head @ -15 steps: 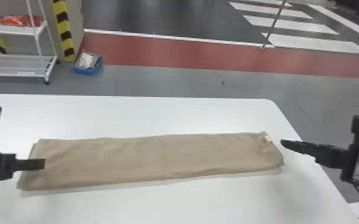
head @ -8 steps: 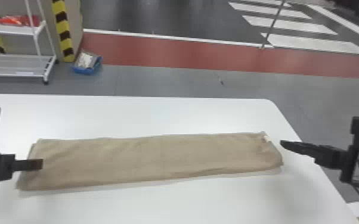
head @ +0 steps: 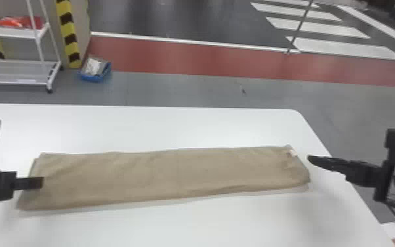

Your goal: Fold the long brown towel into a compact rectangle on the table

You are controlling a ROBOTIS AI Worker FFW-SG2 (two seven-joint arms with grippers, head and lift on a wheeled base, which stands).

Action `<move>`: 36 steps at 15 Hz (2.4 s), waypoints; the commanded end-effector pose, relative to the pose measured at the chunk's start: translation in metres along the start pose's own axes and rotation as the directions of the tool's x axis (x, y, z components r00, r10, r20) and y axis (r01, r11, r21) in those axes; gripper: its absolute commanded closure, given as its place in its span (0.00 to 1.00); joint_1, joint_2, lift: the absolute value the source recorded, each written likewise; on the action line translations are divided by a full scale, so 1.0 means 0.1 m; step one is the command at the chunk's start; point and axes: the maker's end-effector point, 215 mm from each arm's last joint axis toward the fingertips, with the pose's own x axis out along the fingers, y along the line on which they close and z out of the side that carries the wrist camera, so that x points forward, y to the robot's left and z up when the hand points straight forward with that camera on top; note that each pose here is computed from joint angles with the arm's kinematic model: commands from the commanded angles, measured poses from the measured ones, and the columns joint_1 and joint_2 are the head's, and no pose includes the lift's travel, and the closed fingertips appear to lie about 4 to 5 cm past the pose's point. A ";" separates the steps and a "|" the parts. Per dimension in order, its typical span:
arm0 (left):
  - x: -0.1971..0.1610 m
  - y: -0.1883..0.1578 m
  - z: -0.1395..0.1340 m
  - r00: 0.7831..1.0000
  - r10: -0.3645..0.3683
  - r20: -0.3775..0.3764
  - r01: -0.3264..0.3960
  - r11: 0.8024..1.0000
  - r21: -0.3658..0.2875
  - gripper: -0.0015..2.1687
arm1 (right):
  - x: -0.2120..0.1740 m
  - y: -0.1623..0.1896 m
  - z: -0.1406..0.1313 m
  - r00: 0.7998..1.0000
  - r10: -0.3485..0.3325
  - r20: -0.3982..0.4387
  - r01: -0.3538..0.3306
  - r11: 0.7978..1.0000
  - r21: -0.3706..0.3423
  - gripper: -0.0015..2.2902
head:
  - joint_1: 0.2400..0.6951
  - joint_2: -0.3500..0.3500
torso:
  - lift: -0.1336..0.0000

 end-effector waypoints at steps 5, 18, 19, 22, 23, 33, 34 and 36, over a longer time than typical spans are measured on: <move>0.01 -0.03 -0.03 1.000 -0.005 -0.011 0.005 1.000 0.004 0.58 | -0.02 0.01 0.00 1.000 0.009 0.006 -0.009 1.000 0.004 0.12 | 1.00 0.18 | 0.07; -0.56 -0.69 0.70 0.941 -0.304 0.149 0.319 0.944 -0.084 0.75 | 0.21 0.43 -0.18 0.997 0.072 0.004 -0.072 0.997 0.013 0.12 | 1.00 0.14 | 0.07; -0.64 -0.83 0.73 0.926 -0.352 0.133 0.365 0.928 -0.082 0.75 | 0.28 0.57 -0.16 0.996 0.086 0.030 -0.087 0.996 0.011 0.12 | 1.00 0.14 | 0.07; -0.78 -1.05 0.92 0.906 -0.397 0.146 0.409 0.910 -0.062 0.75 | 0.47 1.16 -0.11 0.982 0.158 0.102 -0.160 0.987 0.008 0.12 | 1.00 0.17 | 0.07; -0.84 -1.15 0.98 0.895 -0.420 0.152 0.432 0.900 -0.055 0.75 | 0.52 1.35 -0.10 0.977 0.182 0.111 -0.183 0.983 -0.004 0.12 | 1.00 0.19 | 0.07; -0.82 -1.71 1.19 0.819 -0.550 0.164 0.568 0.818 -0.096 0.75 | 1.30 3.32 -0.91 0.919 0.386 -0.081 -0.390 0.919 -0.055 0.79 | 1.00 0.40 | 0.07; -0.89 -1.78 1.24 0.794 -0.582 0.175 0.603 0.792 -0.100 0.75 | 1.35 3.45 -0.96 0.915 0.392 -0.089 -0.398 0.916 -0.053 0.80 | 1.00 0.43 | 0.07; -1.03 -1.86 1.32 0.745 -0.638 0.195 0.662 0.741 -0.108 0.75 | 1.41 3.76 -1.03 0.898 0.427 -0.107 -0.435 0.899 -0.057 0.81 | 1.00 0.48 | 0.07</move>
